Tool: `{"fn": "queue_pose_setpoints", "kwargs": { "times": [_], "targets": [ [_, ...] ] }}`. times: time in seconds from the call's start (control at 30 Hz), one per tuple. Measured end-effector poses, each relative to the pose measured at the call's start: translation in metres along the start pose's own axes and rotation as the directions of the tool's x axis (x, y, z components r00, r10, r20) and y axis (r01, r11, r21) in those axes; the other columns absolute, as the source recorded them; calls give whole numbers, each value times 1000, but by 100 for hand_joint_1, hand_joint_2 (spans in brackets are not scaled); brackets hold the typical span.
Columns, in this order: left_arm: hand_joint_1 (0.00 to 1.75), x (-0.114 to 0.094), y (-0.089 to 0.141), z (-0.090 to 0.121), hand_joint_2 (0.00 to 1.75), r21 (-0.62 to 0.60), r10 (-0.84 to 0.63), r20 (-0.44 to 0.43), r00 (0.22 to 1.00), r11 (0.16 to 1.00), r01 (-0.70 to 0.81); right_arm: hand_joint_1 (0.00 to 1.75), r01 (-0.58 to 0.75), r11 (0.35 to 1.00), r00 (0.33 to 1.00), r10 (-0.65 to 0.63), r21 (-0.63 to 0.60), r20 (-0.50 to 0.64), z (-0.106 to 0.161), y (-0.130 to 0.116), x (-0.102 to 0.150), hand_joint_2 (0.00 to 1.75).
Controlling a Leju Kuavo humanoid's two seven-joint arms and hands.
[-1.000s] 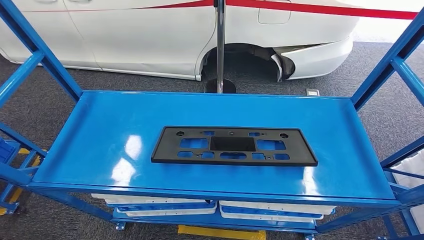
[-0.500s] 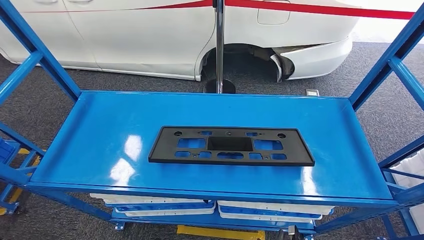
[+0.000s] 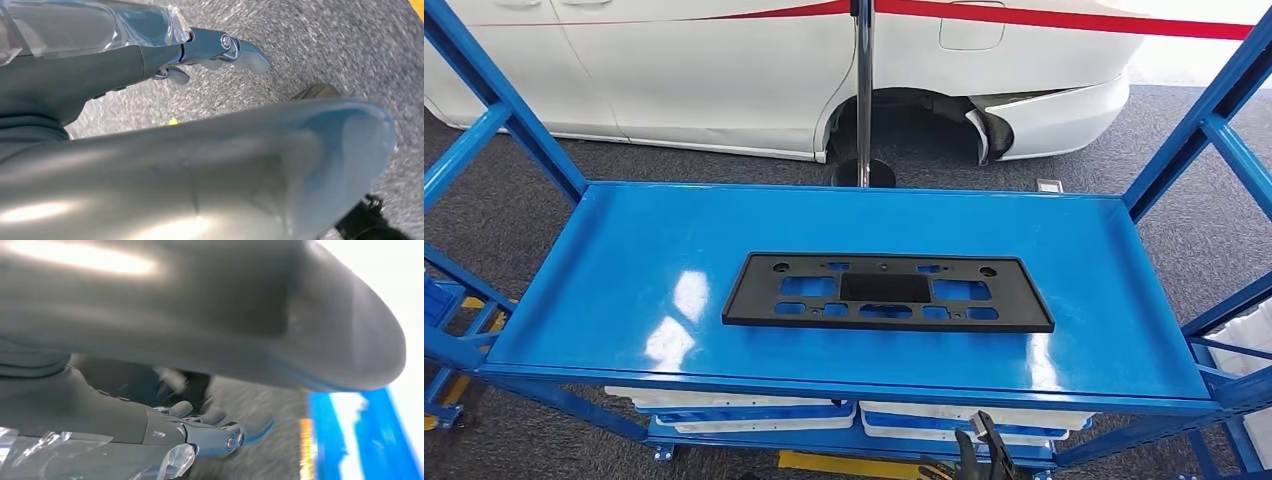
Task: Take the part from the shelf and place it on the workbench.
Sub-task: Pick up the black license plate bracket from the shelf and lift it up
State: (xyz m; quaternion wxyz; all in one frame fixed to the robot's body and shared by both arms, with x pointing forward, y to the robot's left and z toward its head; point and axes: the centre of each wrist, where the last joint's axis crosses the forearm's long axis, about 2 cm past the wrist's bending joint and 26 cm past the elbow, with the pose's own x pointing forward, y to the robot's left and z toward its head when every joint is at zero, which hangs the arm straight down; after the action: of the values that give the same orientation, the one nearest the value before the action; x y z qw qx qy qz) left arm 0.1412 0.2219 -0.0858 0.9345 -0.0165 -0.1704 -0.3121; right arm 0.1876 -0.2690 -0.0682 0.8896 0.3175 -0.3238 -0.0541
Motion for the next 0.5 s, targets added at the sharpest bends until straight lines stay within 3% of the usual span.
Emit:
{"fn": "queue_pose_setpoints", "kwargs": {
  "times": [0.23,0.5],
  "targets": [
    [0,7,5,0,0,-4,-59,3,998,998,59,0,-205,968,973,217,143,-77,7,-6,2,0],
    [0,9,6,0,0,-2,-92,-1,996,996,92,0,-358,863,912,405,357,-65,-5,24,14,0]
  ]
}}
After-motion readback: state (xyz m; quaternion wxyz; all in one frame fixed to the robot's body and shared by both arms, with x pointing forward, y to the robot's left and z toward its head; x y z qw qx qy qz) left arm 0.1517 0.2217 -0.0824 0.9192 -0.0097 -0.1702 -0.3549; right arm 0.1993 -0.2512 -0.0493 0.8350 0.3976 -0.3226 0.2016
